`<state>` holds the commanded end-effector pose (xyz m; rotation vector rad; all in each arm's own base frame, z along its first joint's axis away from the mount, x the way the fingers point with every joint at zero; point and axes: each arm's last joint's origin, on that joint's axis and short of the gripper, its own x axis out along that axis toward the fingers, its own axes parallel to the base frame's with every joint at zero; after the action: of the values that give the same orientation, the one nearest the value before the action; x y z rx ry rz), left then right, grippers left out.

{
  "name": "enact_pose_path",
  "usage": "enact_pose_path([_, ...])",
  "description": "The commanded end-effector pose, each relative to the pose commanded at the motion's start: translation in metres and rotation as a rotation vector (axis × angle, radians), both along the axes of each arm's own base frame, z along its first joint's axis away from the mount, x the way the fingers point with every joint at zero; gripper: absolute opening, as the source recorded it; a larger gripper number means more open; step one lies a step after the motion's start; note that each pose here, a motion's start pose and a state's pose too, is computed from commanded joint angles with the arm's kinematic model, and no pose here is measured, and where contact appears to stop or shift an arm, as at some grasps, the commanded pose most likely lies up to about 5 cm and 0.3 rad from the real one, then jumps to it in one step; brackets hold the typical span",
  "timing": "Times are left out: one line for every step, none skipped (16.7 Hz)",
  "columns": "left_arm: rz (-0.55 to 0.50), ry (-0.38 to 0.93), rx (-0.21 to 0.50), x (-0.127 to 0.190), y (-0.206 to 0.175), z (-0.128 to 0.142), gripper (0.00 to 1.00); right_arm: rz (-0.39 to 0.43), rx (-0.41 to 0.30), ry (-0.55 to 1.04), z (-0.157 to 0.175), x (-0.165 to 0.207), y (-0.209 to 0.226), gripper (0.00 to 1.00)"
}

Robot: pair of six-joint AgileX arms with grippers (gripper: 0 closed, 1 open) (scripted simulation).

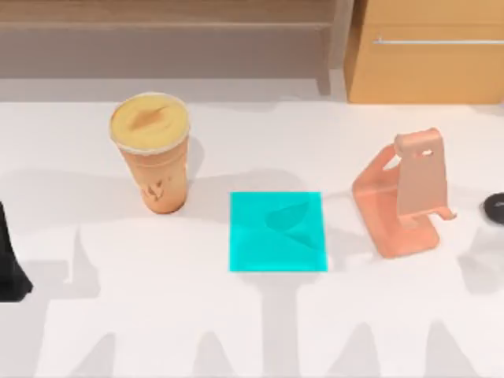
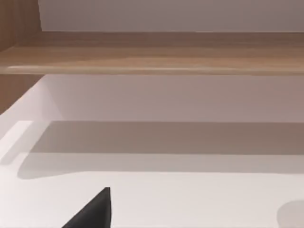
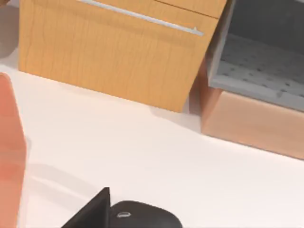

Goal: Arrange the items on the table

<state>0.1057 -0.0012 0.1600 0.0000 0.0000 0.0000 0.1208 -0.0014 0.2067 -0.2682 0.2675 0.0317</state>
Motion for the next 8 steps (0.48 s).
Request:
enact_pose_path([0.0, 0.0, 0.0, 0.0, 0.0, 0.0, 1.0, 0.017, -0.057, 0.061, 0.009, 0.006, 0.0, 1.0])
enact_pose_path([0.0, 0.0, 0.0, 0.0, 0.0, 0.0, 1.0, 0.038, -0.117, 0.125, 0.019, 0.014, 0.0, 1.0])
enact_pose_path([0.0, 0.0, 0.0, 0.0, 0.0, 0.0, 1.0, 0.065, -0.178, 0.192, 0.028, 0.024, 0.0, 1.0])
enact_pose_path([0.0, 0.0, 0.0, 0.0, 0.0, 0.0, 1.0, 0.098, -0.24, 0.262, 0.037, 0.035, 0.0, 1.0])
enact_pose_path([0.0, 0.0, 0.0, 0.0, 0.0, 0.0, 1.0, 0.135, -0.301, 0.332, 0.045, 0.048, 0.0, 1.0])
enact_pose_path([0.0, 0.0, 0.0, 0.0, 0.0, 0.0, 1.0, 0.179, -0.361, 0.403, 0.051, 0.061, 0.0, 1.0])
enact_pose_path([0.0, 0.0, 0.0, 0.0, 0.0, 0.0, 1.0, 0.227, -0.418, 0.474, 0.056, 0.077, -0.001, 1.0])
enact_pose_path([0.0, 0.0, 0.0, 0.0, 0.0, 0.0, 1.0, 0.281, -0.473, 0.543, 0.06, 0.093, -0.001, 1.0])
